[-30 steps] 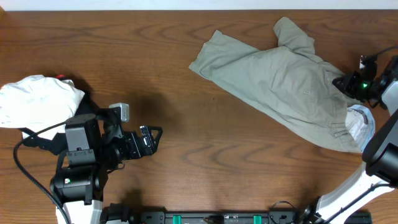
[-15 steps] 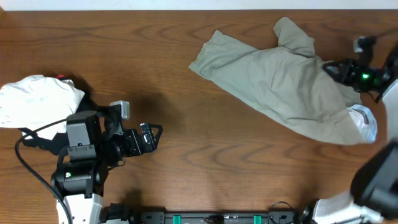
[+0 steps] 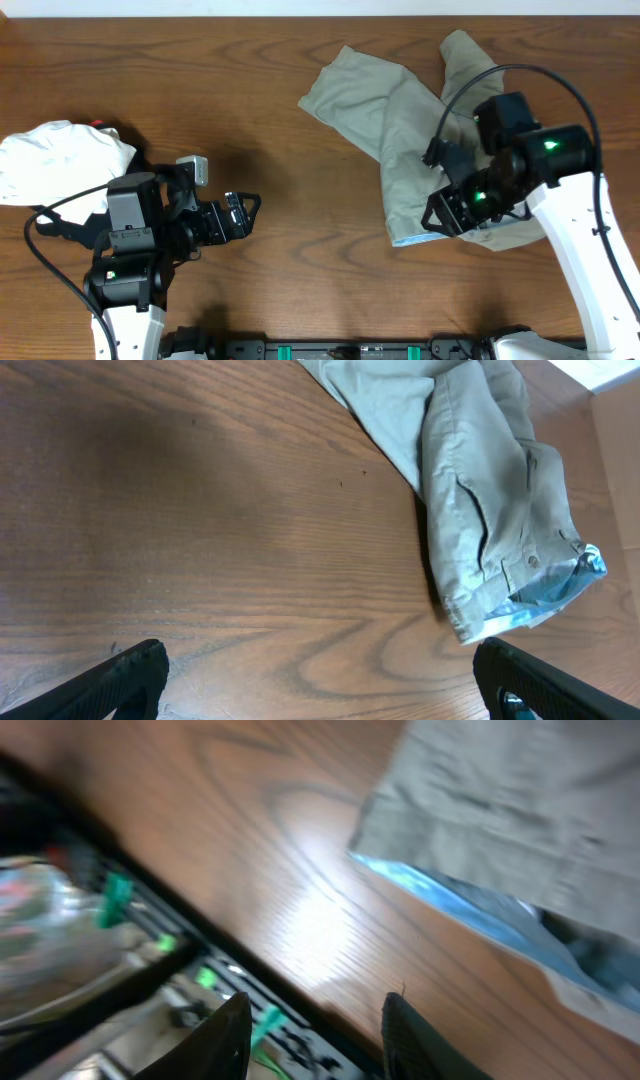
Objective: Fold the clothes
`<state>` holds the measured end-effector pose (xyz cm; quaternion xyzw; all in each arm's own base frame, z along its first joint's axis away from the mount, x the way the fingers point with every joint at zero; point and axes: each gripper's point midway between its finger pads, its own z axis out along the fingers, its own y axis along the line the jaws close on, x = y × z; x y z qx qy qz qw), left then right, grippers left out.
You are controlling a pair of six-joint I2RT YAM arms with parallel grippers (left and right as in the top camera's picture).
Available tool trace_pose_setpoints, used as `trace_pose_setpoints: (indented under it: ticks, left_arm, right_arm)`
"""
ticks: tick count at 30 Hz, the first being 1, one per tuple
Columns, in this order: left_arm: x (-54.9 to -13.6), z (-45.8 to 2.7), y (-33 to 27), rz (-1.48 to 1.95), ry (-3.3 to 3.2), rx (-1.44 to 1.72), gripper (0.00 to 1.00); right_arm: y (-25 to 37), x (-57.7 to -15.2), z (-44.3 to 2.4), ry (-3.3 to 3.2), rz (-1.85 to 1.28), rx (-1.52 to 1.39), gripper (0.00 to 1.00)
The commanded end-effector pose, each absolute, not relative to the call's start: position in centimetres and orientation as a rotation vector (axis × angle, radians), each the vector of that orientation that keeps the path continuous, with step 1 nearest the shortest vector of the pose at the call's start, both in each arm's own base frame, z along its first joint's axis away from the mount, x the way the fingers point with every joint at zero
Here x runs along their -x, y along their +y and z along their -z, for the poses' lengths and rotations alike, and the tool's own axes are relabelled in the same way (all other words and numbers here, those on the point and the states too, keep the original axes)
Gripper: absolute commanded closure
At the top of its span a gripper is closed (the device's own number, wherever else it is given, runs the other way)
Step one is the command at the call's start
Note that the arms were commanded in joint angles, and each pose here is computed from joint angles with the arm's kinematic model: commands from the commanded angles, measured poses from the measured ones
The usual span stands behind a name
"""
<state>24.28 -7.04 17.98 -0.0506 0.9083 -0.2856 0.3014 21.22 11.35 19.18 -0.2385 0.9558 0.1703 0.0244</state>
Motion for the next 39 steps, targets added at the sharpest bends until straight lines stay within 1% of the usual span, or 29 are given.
trace_pose_setpoints:
  ticks: [1,6,8,9,10,11,13,15,18,24,28,30,34,39]
  left_arm:
    - [-24.4,-18.5,-7.3,0.762,2.396,0.096,0.01]
    - [-24.4,-18.5,-7.3,0.763,2.396,0.097,0.00]
    - [-24.3,-18.6,-7.5,0.773,2.394,0.092,0.02]
    - [-24.3,-18.6,-7.6,0.777,2.394,0.087,0.06]
    - [-24.2,-18.6,-7.7,0.780,2.395,0.080,0.09]
    - [-24.2,-18.6,-8.0,0.785,2.397,0.068,0.11]
    - [-23.9,-18.5,-8.6,0.795,2.405,0.034,0.11]
    - [-23.7,-18.5,-9.3,0.800,2.411,-0.001,0.11]
    - [-23.9,-17.9,-9.3,0.749,2.434,-0.020,0.11]
    - [-24.5,-16.2,-8.5,0.662,2.498,0.014,0.10]
    - [-24.9,-15.2,-8.5,0.665,2.539,0.027,0.10]
    - [-25.0,-14.7,-8.5,0.668,2.558,0.033,0.10]
    - [-25.2,-13.9,-8.6,0.674,2.591,0.044,0.10]
    - [-25.2,-13.6,-8.6,0.675,2.603,0.048,0.10]
  right_arm:
    - [8.6,-22.3,-18.4,3.005,-0.237,0.637,0.56]
    - [8.6,-23.9,-18.5,2.957,-0.229,0.588,0.51]
    - [8.6,-24.7,-18.6,2.923,-0.213,0.582,0.51]
    - [8.6,-25.1,-18.5,2.913,-0.202,0.574,0.52]
    - [8.4,-25.5,-18.5,2.907,-0.184,0.548,0.53]
    - [8.3,-25.8,-18.5,2.905,-0.171,0.523,0.54]
    - [8.4,-26.3,-18.3,2.904,-0.175,0.484,0.55]
    - [8.9,-26.5,-18.2,2.911,-0.215,0.447,0.55]
    - [11.1,-25.8,-17.6,2.937,-0.385,0.480,0.53]
    - [12.8,-23.7,-13.2,3.082,-0.422,0.438,0.52]
    - [14.7,-22.3,-9.9,3.106,-0.459,0.411,0.45]
    - [15.5,-22.6,-8.4,3.069,-0.441,0.441,0.44]
    - [15.9,-23.5,-6.1,2.991,-0.308,0.455,0.41]
    - [13.9,-23.9,-4.8,2.965,-0.058,0.365,0.41]
